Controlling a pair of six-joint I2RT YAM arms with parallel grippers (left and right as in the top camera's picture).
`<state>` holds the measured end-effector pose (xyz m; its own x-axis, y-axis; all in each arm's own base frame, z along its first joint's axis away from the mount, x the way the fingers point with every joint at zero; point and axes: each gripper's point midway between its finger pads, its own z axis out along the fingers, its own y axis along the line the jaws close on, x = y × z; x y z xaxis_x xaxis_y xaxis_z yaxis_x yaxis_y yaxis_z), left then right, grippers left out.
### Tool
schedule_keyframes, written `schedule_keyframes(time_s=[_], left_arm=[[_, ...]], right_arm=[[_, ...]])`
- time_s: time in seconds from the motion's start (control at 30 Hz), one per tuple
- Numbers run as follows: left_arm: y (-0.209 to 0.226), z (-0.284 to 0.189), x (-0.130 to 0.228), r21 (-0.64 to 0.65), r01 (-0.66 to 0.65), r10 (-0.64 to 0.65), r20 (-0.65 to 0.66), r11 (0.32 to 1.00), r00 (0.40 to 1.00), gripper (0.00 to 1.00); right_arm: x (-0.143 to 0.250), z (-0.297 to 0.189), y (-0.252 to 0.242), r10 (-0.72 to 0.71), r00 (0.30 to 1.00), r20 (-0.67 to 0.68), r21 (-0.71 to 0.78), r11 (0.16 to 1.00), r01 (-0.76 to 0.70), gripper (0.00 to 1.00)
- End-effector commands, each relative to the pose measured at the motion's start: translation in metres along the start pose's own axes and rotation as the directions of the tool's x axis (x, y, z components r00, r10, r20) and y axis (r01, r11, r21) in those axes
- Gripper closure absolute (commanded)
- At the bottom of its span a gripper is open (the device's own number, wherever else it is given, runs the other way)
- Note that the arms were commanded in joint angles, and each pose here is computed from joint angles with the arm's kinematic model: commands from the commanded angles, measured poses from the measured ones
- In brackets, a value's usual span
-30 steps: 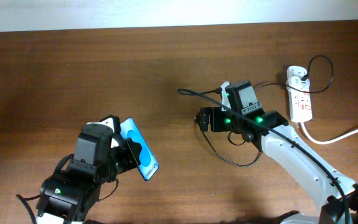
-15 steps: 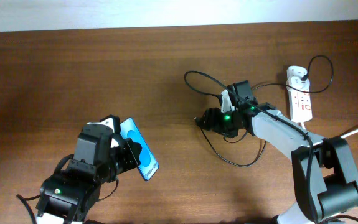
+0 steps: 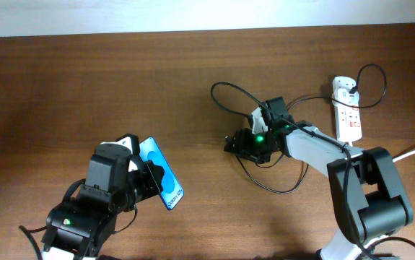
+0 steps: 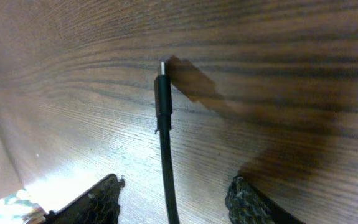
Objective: Plug charger to phone and switch on socket
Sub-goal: 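Grasp the USB-C plug with the right gripper and lift it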
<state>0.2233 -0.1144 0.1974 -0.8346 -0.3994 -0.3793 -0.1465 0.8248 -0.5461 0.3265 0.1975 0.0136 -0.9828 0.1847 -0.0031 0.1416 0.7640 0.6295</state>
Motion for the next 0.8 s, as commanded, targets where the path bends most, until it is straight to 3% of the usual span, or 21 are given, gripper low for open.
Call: schedule_keyframes(time_s=[0.0,0.07,0.13,0.17,0.3,0.33,0.37,0.6,0.77], left_arm=[[-0.003,-0.003,-0.001,0.016,0.006,-0.006,0.006,1.0,1.0,1.0],[-0.003,-0.003,0.0,0.013,0.007,-0.007,0.003,1.0,1.0,1.0],[-0.003,-0.003,0.0,0.013,0.007,-0.007,0.003,1.0,1.0,1.0],[-0.003,-0.003,0.0,0.013,0.007,-0.007,0.003,1.0,1.0,1.0],[-0.003,-0.003,0.0,0.013,0.006,-0.006,0.003,1.0,1.0,1.0],[-0.003,-0.003,0.0,0.013,0.007,-0.007,0.003,1.0,1.0,1.0],[-0.003,-0.003,0.0,0.013,0.006,-0.006,0.003,1.0,1.0,1.0],[-0.003,-0.003,0.0,0.013,0.007,-0.007,0.003,1.0,1.0,1.0],[-0.003,-0.003,0.0,0.013,0.007,-0.007,0.003,1.0,1.0,1.0]], right_arm=[[0.004,0.019,-0.02,0.052,0.998,-0.022,0.042,0.998,-0.051,0.46],[0.007,0.036,-0.03,0.107,0.993,-0.054,0.036,0.994,-0.105,0.49],[0.011,0.043,-0.036,0.126,0.989,-0.077,0.041,0.992,-0.123,0.64],[0.011,0.043,-0.037,0.126,0.989,-0.076,0.043,0.991,-0.123,0.66],[0.012,0.043,-0.041,0.136,0.988,-0.077,0.062,0.989,-0.132,0.66],[0.01,0.043,-0.044,0.136,0.989,-0.066,0.076,0.989,-0.13,0.58],[0.008,0.042,-0.048,0.136,0.989,-0.05,0.097,0.987,-0.131,0.57],[-0.01,0.034,-0.064,0.16,0.987,0.018,0.123,0.979,-0.161,0.57],[-0.011,0.033,-0.066,0.157,0.987,0.028,0.135,0.978,-0.16,0.73]])
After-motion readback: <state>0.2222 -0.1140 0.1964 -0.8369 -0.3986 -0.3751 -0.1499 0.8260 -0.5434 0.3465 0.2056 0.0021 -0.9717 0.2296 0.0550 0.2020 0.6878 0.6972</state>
